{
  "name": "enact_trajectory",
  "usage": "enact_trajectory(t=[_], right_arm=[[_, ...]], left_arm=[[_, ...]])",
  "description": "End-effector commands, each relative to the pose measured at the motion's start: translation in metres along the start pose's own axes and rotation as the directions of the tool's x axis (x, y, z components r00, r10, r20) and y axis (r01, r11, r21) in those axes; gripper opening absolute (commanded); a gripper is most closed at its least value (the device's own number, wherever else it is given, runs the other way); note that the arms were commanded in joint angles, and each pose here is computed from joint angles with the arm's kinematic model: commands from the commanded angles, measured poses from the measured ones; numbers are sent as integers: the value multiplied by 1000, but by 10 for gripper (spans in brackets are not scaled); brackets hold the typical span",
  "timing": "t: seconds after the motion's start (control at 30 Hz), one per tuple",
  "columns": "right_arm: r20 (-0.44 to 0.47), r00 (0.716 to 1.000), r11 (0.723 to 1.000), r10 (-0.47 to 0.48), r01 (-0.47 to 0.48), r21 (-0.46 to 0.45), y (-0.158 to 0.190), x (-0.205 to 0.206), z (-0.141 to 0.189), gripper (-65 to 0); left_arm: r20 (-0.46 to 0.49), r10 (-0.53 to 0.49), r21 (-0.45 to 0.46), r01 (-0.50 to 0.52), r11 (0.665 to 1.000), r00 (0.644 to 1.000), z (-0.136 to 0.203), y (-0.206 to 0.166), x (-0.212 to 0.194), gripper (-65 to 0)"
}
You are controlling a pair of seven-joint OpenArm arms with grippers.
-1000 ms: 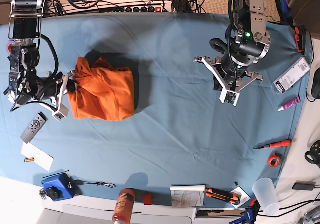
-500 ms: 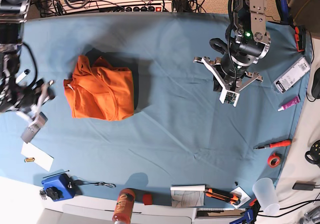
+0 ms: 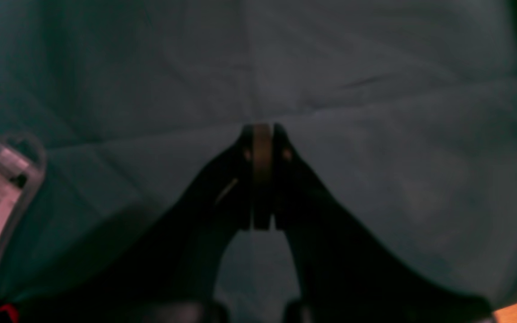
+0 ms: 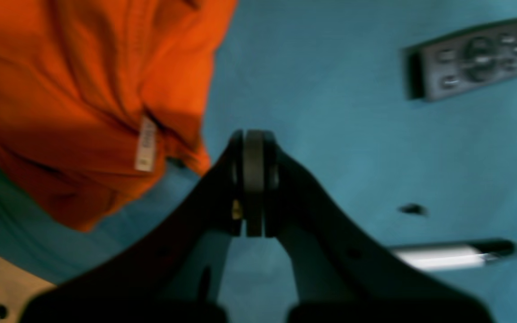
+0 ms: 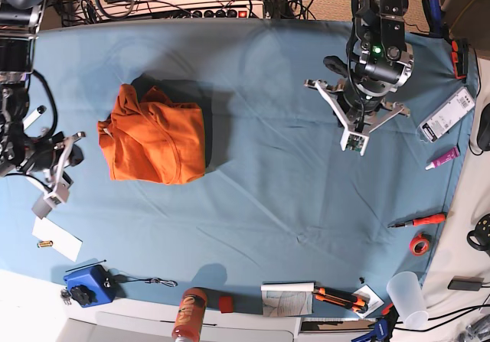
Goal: Layout the t-shirt on the table in an organized manner, then fold the t-shirt properly
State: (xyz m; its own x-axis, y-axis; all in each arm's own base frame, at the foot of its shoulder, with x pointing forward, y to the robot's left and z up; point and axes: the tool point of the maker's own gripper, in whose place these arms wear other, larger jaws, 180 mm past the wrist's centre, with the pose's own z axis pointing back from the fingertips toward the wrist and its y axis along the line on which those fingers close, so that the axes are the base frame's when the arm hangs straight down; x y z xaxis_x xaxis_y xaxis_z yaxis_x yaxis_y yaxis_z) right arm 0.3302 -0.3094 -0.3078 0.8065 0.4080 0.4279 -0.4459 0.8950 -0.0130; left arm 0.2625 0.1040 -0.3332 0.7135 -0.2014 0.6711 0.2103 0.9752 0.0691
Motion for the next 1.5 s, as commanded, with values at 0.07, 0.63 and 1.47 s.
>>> enact_trajectory(t=[0.07, 0.63, 1.47], right_arm=[[148, 988, 998, -52, 45, 53, 5, 23, 12, -650], [706, 682, 981, -190, 113, 155, 75, 19, 123, -650], [194, 908, 923, -371, 338, 184, 150, -158, 75, -650]], left_arm=[[55, -17, 35, 15, 999, 998, 6, 13, 14, -650], [153, 163, 118, -182, 976, 975, 45, 111, -10, -650], [-340, 235, 76, -222, 972, 911, 117, 85, -190, -650]])
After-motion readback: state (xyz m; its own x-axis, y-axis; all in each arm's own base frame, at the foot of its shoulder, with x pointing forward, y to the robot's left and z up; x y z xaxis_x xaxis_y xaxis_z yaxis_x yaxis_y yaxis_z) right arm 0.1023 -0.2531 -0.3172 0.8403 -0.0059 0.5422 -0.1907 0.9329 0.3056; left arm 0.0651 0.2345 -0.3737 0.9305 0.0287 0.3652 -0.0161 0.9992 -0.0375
